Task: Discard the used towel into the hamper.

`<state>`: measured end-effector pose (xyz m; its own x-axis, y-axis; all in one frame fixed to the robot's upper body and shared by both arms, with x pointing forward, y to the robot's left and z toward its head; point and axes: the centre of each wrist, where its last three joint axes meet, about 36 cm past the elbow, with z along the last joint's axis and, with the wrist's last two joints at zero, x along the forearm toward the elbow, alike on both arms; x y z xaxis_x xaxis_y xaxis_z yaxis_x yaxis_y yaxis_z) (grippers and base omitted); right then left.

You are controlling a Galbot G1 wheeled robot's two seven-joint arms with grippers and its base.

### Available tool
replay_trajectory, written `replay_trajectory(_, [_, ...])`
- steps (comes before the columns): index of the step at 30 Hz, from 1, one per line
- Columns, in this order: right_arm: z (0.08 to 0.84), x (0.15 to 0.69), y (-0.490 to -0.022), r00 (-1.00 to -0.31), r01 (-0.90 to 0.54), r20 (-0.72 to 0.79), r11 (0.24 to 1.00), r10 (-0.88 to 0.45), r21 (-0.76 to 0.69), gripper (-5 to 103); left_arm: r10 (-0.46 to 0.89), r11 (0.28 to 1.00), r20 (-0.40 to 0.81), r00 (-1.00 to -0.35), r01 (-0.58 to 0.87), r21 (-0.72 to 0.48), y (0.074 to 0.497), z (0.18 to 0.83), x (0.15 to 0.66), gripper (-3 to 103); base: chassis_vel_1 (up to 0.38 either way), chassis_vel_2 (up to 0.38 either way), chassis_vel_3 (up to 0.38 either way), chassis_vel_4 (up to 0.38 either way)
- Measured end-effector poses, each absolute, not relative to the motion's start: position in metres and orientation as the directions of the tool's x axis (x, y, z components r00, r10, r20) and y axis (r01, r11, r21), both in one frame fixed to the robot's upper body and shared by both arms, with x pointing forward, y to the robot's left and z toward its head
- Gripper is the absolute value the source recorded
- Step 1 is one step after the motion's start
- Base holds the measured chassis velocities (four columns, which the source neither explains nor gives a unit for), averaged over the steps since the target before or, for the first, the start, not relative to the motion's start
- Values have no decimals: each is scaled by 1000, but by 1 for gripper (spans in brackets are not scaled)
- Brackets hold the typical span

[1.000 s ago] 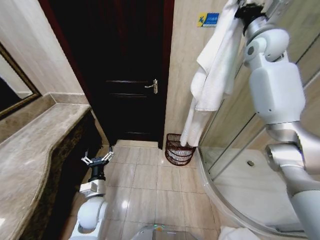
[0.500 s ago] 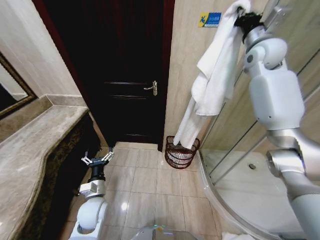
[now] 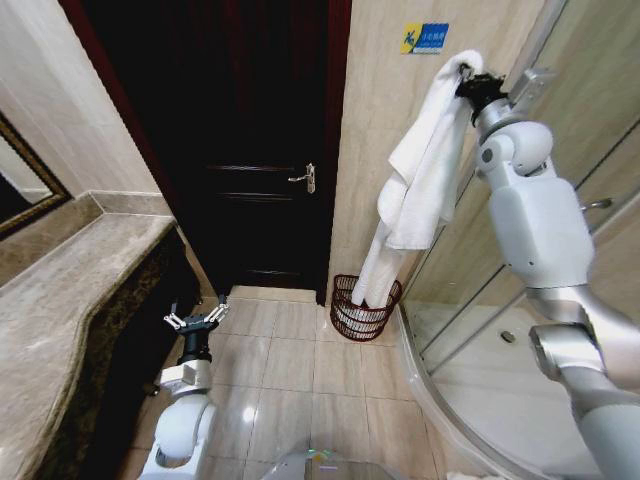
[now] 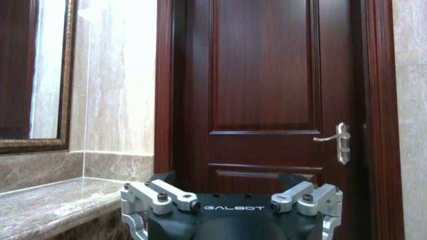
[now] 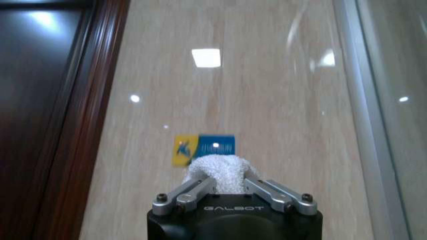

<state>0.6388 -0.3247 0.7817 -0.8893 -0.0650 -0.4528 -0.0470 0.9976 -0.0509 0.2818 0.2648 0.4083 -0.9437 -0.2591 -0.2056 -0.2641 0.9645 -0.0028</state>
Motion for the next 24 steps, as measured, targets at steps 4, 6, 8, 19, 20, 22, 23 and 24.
replay_trajectory(4, [764,640,-323,-900,-48,-430,998,-65,-51,3,-262,964,-206,-943,-267,-4,265,406,281,100,0,0,0,0])
replay_trajectory(6, [749,640,-323,-908,-47,-414,998,-64,-51,3,-263,963,-207,-942,-268,-4,265,405,281,100,0,0,0,0])
replay_trajectory(8, [742,640,-323,-912,-48,-404,998,-65,-51,3,-264,963,-206,-942,-269,-4,264,405,281,100,0,0,0,0])
replay_trajectory(19, [687,640,-329,-940,-27,-339,999,-40,-44,3,-260,964,-203,-944,-265,-3,262,402,281,100,0,0,0,0])
replay_trajectory(20, [678,640,-329,-944,-23,-329,999,-35,-42,3,-259,964,-202,-945,-265,0,262,401,281,100,0,0,0,0])
replay_trajectory(22, [672,639,-329,-946,-23,-322,999,-34,-40,3,-258,965,-201,-945,-264,1,262,400,281,100,0,0,0,0])
replay_trajectory(23, [668,637,-328,-947,-23,-318,999,-34,-38,3,-258,965,-201,-945,-264,1,261,399,281,100,0,0,0,0])
replay_trajectory(24, [665,636,-327,-948,-24,-315,999,-34,-35,3,-258,965,-202,-945,-263,1,261,399,281,100,0,0,0,0])
